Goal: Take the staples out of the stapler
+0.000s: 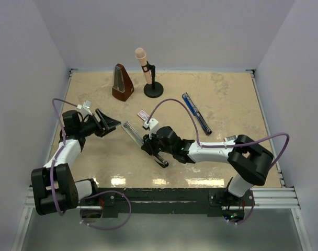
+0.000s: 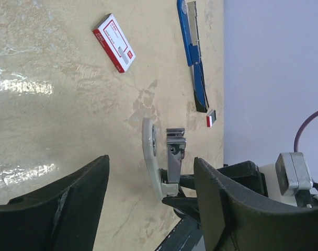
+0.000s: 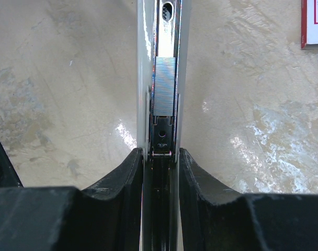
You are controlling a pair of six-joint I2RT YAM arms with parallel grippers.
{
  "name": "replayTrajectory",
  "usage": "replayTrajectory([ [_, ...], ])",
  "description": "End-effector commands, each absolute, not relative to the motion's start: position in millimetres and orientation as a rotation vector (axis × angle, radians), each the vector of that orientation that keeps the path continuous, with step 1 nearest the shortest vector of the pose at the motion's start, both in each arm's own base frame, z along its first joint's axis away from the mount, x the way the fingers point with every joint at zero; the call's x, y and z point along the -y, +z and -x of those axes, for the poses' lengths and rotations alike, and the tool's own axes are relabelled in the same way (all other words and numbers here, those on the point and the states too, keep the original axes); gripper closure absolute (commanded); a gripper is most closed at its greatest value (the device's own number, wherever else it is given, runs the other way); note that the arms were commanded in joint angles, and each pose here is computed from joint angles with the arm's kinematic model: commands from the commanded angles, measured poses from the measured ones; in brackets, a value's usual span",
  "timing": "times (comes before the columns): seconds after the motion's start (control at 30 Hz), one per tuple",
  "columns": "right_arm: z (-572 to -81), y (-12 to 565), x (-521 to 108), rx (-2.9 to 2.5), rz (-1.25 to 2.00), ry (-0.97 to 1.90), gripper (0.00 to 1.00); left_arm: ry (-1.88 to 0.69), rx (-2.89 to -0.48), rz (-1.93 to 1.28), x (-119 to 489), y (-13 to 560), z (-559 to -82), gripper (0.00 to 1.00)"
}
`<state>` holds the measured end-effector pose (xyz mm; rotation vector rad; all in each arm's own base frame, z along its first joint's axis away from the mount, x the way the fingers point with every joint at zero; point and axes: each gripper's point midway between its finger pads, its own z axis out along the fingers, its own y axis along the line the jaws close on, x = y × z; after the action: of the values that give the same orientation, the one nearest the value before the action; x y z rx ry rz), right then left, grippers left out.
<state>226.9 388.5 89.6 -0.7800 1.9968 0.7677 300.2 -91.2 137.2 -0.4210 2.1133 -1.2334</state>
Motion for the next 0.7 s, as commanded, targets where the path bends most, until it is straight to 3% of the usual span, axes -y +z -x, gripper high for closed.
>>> replayTrajectory([
  [0.0,-240.4,153.1,-401.8,-1.836,0.678,0.844,1.00,-1.206,-2.054,0.353,96.3,158.8,-307.3,0.28],
  [0.67,-237.9,154.1,-416.9,-1.825,0.643,0.942,1.00,-1.242,-2.124,0.352,138.9,130.4,-308.7,0.27],
])
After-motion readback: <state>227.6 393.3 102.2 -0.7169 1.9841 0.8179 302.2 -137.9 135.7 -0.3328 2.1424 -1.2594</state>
